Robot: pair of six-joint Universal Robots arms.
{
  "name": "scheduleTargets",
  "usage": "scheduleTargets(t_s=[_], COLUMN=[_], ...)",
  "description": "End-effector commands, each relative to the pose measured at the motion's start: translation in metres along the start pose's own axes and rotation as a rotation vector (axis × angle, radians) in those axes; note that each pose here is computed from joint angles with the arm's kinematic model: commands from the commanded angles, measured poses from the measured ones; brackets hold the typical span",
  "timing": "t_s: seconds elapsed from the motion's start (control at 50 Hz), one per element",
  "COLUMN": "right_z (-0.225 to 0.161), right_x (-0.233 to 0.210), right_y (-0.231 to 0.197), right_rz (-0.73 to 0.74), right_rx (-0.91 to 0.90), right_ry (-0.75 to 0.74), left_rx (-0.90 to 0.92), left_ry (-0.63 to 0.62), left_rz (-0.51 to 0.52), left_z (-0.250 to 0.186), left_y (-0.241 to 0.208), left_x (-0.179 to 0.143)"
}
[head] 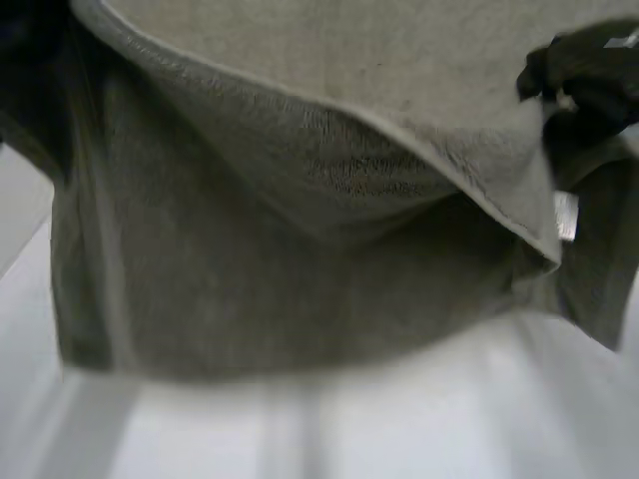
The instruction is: Fold the towel.
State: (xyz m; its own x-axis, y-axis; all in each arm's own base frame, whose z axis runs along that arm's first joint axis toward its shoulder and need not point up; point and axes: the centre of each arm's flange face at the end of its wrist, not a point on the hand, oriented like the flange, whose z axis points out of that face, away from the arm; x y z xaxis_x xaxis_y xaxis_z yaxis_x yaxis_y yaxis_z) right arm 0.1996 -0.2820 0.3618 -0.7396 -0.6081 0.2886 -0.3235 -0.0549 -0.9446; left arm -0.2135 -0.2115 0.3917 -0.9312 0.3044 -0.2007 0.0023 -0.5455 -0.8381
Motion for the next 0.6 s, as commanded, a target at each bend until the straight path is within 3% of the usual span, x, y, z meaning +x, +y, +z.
scheduleTargets(t_s=[0.02,0.12,0.2,0.28,0.32,0.4,0.48,0.6], right_z=[0.046,0.077,0.104,0.116,0.104,0.079,0.080,0.093], right_x=[-0.024,-0.022,-0.003,0.006,0.017,0.021,0.026,0.007], right_y=[0.060,0.087,0.070,0.053,0.017,-0.017,0.004,0.048], right_rz=[0.076,0.052,0.010,0.051,0.100,0.139,0.195,0.279], right_rx=[-0.174,-0.233,-0.069,0.124,0.359,0.526,0.414,0.140], right_ry=[-0.127,-0.096,0.079,0.190,0.259,0.271,0.212,0.039], left_rx=[-0.300,-0.419,-0.402,-0.244,-0.158,0.032,0.037,-0.126], left_ry=[0.039,0.051,0.043,0.013,-0.016,-0.113,-0.121,-0.097], left_rz=[-0.027,-0.040,-0.038,-0.036,-0.037,-0.097,-0.147,-0.171], left_z=[0.014,0.031,0.053,0.087,0.099,0.107,0.096,0.052], left_y=[0.110,0.164,0.169,0.136,0.117,0.075,0.077,0.116], left_x=[0.013,0.017,0.016,0.005,-0.001,-0.021,-0.023,-0.009])
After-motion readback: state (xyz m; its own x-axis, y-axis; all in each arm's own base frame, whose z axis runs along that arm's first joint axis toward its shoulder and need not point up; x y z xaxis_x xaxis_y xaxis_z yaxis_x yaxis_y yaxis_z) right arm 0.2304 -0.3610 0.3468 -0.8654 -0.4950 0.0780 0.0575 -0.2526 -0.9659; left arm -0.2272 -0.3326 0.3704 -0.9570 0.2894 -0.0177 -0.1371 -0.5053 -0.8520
